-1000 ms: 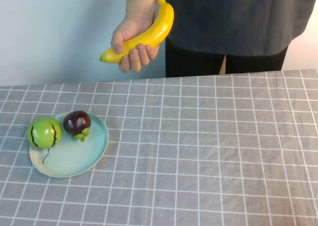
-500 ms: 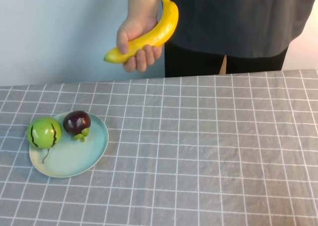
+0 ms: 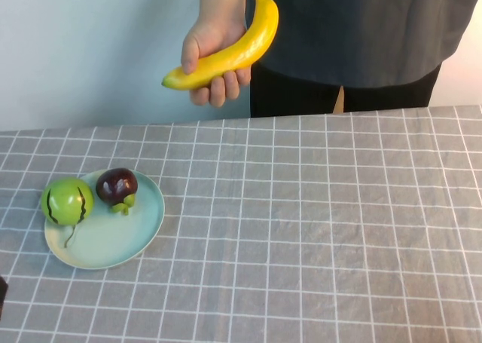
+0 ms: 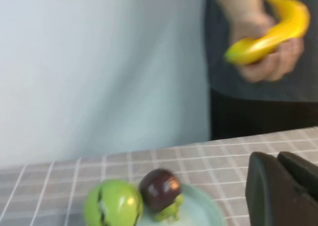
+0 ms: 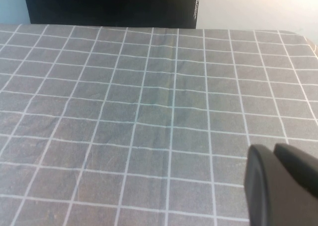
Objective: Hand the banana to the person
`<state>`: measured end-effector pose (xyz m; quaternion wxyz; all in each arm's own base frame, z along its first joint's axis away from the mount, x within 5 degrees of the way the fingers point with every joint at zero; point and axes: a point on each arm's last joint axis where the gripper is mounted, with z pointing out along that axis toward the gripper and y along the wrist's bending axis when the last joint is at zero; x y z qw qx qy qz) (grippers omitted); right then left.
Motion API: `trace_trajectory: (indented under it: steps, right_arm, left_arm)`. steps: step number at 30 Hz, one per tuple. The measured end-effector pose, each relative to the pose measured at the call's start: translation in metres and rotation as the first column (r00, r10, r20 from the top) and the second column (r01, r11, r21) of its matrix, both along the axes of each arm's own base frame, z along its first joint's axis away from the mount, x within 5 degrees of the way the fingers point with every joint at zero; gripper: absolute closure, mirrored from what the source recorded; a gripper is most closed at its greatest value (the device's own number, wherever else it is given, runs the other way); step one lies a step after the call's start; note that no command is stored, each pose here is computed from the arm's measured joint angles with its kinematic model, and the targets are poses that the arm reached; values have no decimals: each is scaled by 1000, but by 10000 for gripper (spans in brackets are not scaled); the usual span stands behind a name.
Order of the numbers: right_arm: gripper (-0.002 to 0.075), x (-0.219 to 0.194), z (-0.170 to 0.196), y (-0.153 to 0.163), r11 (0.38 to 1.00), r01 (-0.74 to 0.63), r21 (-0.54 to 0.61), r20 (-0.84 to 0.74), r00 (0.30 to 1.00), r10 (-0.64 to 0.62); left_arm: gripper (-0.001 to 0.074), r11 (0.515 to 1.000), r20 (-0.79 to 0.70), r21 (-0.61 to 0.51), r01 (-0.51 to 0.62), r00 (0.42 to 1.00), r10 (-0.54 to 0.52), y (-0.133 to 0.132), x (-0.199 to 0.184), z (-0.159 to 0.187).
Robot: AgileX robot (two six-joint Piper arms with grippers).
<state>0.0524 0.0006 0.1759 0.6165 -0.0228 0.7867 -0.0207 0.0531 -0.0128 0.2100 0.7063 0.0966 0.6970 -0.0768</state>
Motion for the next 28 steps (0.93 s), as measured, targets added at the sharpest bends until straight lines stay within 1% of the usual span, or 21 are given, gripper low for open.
trace_trajectory:
  steps: [4, 6, 9, 12, 28]
  right_arm:
    - [732, 0, 0, 0, 1000, 0, 0, 0, 1000, 0]
    - [732, 0, 0, 0, 1000, 0, 0, 0, 1000, 0]
    - [732, 0, 0, 0, 1000, 0, 0, 0, 1000, 0]
    - [732, 0, 0, 0, 1000, 0, 0, 0, 1000, 0]
    - [732, 0, 0, 0, 1000, 0, 0, 0, 1000, 0]
  left_arm:
    - [738, 995, -45, -72, -67, 997, 64, 3, 2, -13]
    - [738, 994, -85, -78, -80, 994, 73, 3, 2, -16]
    - [738, 995, -169, -44, -87, 983, 79, 4, 2, -24]
    - [738, 996, -284, -13, -91, 955, 84, 4, 0, -35]
    - [738, 996, -295, -6, -91, 952, 85, 4, -1, -36]
